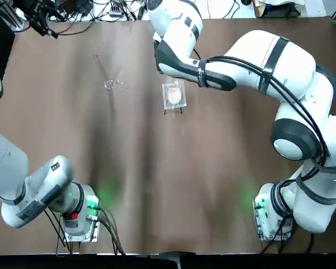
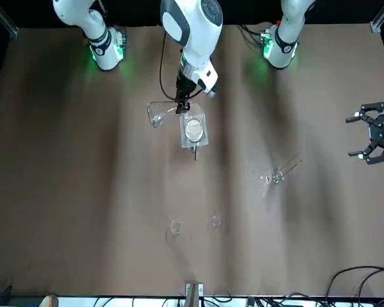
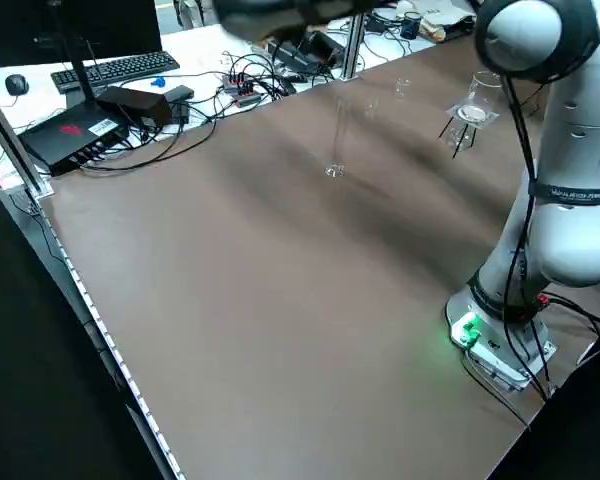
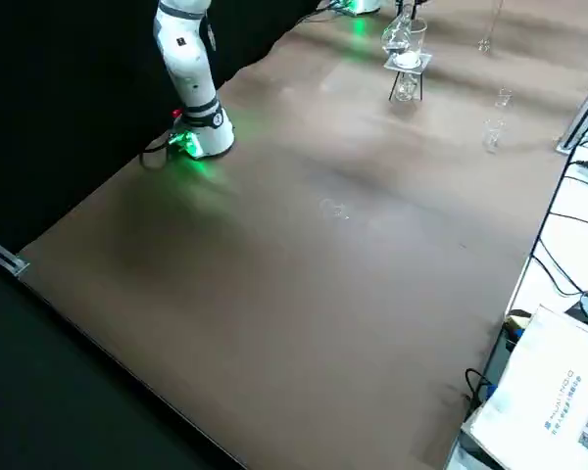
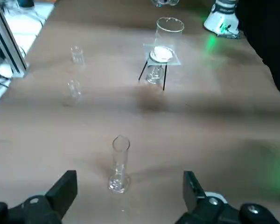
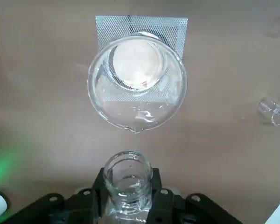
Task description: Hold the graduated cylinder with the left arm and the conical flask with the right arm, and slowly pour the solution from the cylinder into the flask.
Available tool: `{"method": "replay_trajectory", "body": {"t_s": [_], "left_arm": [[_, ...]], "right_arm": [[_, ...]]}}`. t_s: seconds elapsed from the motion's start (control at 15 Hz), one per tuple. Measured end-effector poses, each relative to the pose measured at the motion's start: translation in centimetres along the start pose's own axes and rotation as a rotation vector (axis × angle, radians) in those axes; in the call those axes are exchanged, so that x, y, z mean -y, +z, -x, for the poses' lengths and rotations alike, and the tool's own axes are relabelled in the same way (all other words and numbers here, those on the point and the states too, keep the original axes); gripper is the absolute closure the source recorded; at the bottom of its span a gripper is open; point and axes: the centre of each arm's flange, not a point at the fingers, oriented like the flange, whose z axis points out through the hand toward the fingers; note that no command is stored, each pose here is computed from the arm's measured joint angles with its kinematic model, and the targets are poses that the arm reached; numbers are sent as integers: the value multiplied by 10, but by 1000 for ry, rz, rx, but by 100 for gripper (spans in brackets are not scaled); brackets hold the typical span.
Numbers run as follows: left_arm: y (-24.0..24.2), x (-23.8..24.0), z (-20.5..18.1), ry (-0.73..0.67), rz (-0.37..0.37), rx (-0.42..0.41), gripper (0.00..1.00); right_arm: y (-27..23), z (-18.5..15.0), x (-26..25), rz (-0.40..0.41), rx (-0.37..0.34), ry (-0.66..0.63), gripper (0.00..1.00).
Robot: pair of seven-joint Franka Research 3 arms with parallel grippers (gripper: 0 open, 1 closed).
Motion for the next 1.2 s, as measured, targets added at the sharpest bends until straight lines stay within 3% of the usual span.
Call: {"method": "replay_trajectory", "body": {"t_s": [0.33, 0.67, 0.87, 1.2], "left_arm": [[34, 1, -89, -125, 20, 151, 0], [91, 8, -146, -571, -45, 378, 0], [114, 7, -165, -810, -139, 508, 0], [138, 6, -185, -1142, -395, 682, 0]], "right_arm": [[-2, -2, 3, 20, 20, -8, 61], [-5, -8, 8, 51, 42, -23, 61], [-6, -10, 11, 60, 52, -30, 61], [-3, -17, 14, 75, 76, -43, 61]]}}
